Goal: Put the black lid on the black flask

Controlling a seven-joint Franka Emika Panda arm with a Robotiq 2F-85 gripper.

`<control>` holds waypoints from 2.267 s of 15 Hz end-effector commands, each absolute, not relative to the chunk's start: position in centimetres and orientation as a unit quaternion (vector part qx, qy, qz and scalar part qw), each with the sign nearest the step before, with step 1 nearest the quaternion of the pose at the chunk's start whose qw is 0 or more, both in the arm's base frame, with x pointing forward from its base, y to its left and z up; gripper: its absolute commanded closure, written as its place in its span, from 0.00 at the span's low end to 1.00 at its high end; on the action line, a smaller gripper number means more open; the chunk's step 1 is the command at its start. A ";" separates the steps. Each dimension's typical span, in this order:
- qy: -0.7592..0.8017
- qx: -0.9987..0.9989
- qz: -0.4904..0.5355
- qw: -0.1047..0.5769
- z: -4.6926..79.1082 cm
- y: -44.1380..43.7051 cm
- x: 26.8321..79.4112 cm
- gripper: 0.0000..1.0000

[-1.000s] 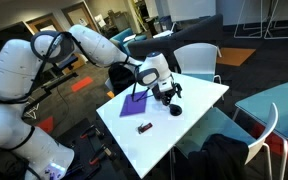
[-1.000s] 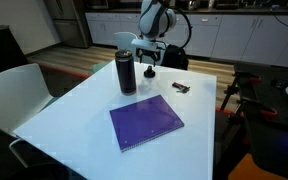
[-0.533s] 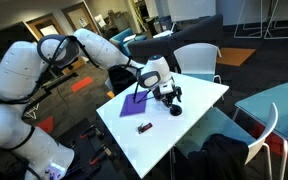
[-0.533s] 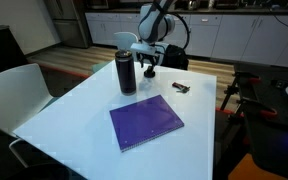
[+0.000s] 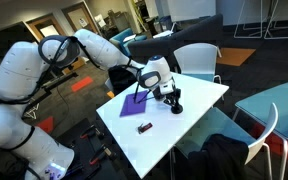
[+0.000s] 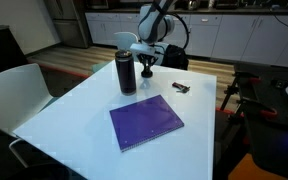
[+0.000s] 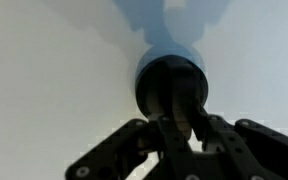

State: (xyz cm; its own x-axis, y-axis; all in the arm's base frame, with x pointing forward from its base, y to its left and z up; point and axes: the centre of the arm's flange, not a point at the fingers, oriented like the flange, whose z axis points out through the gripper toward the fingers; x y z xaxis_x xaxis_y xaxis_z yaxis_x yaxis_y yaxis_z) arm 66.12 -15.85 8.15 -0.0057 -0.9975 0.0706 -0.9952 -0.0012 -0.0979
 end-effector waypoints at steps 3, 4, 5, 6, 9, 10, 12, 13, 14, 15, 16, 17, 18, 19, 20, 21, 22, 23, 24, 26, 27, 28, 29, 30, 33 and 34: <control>0.678 -0.733 -0.034 0.034 12.0 -15.4 65.6 0.94; 0.671 -0.740 -0.034 0.037 12.9 -15.5 65.5 0.94; 0.664 -0.746 -0.033 0.039 14.1 -15.7 65.4 0.94; 0.657 -0.752 -0.034 0.041 15.3 -16.0 65.3 0.94; 0.634 -0.772 -0.032 0.044 19.5 -16.9 64.9 0.94; 0.624 -0.779 -0.030 0.048 21.3 -17.0 64.7 0.94; 0.596 -0.800 -0.036 0.057 24.4 -16.6 64.2 0.94; 0.584 -0.808 -0.039 0.063 25.7 -16.4 64.0 0.94; 0.572 -0.816 -0.043 0.066 27.1 -15.9 63.8 0.94; 0.560 -0.824 -0.046 0.069 28.3 -15.4 63.6 0.94; 0.546 -0.833 -0.050 0.069 29.6 -14.6 63.4 0.94; 0.534 -0.841 -0.054 0.071 30.5 -13.9 63.3 0.94; 0.521 -0.848 -0.060 0.072 31.5 -13.1 63.2 0.94; 0.509 -0.855 -0.064 0.074 32.3 -12.3 63.2 0.94; 0.498 -0.861 -0.067 0.077 33.0 -11.4 63.4 0.94; 0.491 -0.865 -0.068 0.080 33.4 -10.5 63.8 0.94; 0.480 -0.871 -0.067 0.085 33.8 -9.4 64.1 0.94; 0.473 -0.874 -0.069 0.088 34.1 -8.5 64.3 0.94; 0.465 -0.878 -0.070 0.091 34.3 -7.5 64.5 0.94; 0.453 -0.883 -0.075 0.096 34.8 -5.8 64.9 0.94; 0.447 -0.886 -0.073 0.099 34.9 -5.1 65.1 0.94; 0.442 -0.889 -0.072 0.098 35.0 -4.5 65.2 0.94; 0.435 -0.892 -0.070 0.096 35.1 -3.7 65.4 0.94; 0.428 -0.896 -0.069 0.094 35.1 -3.2 65.5 0.94; 0.412 -0.904 -0.075 0.085 35.1 -2.0 65.8 0.94; 0.406 -0.907 -0.075 0.084 35.2 -1.7 65.9 0.94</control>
State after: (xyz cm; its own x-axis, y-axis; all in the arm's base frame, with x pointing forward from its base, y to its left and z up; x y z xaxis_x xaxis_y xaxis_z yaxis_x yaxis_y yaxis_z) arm 66.04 -2.49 33.91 0.6247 -0.7784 0.0616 -0.7508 -0.6205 -0.2265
